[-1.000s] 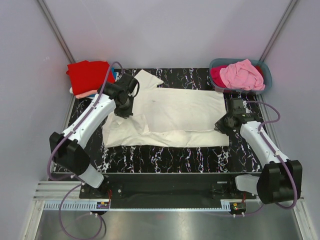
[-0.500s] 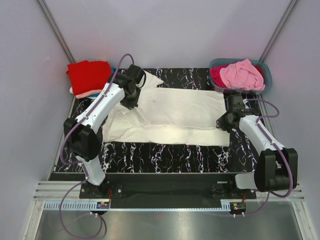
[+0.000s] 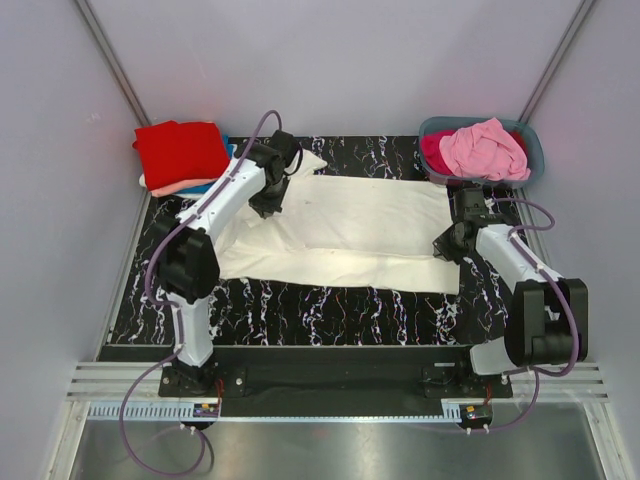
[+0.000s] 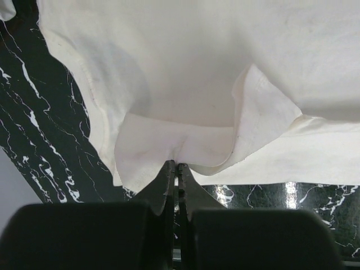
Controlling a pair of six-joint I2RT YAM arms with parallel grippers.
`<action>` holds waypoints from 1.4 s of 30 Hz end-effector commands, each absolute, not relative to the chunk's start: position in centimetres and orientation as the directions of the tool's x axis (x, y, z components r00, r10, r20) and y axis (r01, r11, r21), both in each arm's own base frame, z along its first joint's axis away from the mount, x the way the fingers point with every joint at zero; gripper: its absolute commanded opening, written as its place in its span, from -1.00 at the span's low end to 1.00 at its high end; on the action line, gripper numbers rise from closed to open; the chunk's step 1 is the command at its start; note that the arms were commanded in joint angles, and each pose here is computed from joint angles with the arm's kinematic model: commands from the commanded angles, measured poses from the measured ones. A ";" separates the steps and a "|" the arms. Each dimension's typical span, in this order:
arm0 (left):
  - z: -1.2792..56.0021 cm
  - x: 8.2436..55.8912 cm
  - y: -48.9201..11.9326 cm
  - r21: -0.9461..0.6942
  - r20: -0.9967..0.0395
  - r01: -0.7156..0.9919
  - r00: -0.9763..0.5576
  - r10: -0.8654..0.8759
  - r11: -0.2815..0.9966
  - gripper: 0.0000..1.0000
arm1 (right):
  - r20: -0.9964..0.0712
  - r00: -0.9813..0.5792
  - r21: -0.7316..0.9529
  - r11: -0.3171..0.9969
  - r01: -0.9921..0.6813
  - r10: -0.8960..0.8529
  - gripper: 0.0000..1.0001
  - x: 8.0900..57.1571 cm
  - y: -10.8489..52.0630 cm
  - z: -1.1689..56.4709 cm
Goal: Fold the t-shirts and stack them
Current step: Fold the tshirt
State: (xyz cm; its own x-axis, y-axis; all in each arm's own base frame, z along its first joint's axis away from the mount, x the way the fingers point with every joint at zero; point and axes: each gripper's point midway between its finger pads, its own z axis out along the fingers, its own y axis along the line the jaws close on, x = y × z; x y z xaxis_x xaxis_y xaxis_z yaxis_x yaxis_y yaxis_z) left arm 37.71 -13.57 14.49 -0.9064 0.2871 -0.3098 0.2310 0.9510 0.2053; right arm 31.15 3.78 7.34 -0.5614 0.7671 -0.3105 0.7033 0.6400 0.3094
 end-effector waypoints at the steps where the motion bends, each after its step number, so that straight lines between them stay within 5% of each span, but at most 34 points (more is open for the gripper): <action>1: 15.9 39.6 -13.1 0.251 -0.361 0.221 -0.882 0.303 0.942 -1.00 | -0.362 -0.538 0.339 0.644 0.685 0.762 -1.00 33.6 3.1 8.5; 17: 12.4 43.8 -12.4 0.340 -0.357 0.194 -0.879 0.317 0.920 -1.00 | -0.313 -0.576 0.248 0.650 0.718 0.755 -1.00 34.6 2.6 4.3; 19: 11.7 44.9 -11.8 0.355 -0.364 0.168 -0.881 0.302 0.920 -0.67 | -0.316 -0.577 0.248 0.653 0.716 0.753 -1.00 35.2 2.5 4.3; 22: 12.8 46.1 -10.6 0.354 -0.397 0.072 -0.891 0.220 0.932 -0.62 | -0.308 -0.584 0.242 0.656 0.715 0.751 -0.51 36.4 2.2 4.4; 23: 14.4 46.2 -10.5 0.334 -0.435 0.043 -0.879 0.194 0.942 -0.51 | -0.302 -0.590 0.235 0.659 0.715 0.748 -0.13 36.6 2.0 4.3; 24: 14.6 45.7 -10.4 0.311 -0.446 0.032 -0.877 0.176 0.950 -0.12 | -0.313 -0.593 0.252 0.667 0.701 0.742 0.57 37.5 2.1 5.0; 25: 15.3 45.5 -10.4 0.288 -0.475 0.013 -0.866 0.155 0.957 0.09 | -0.319 -0.595 0.258 0.672 0.694 0.738 0.92 37.9 2.1 5.4; 26: 18.6 45.5 -10.4 0.242 -0.566 -0.019 -0.815 0.125 0.970 0.24 | -0.326 -0.605 0.252 0.684 0.685 0.726 0.99 38.1 2.0 5.6; 28: 18.5 43.6 -9.7 0.214 -0.570 -0.045 -0.817 0.087 0.976 0.59 | -0.350 -0.588 0.241 0.676 0.696 0.730 0.99 38.7 0.4 7.0; 35: 19.0 35.5 -7.5 -0.039 -0.594 -0.166 -0.789 -0.156 0.985 0.67 | -0.419 -0.548 0.273 0.676 0.685 0.724 0.99 34.9 -0.8 11.7; 42: 14.0 29.4 -5.8 -0.258 -0.495 -0.295 -0.777 -0.388 0.920 0.72 | -0.312 -0.524 0.328 0.608 0.723 0.792 0.99 26.5 1.3 9.2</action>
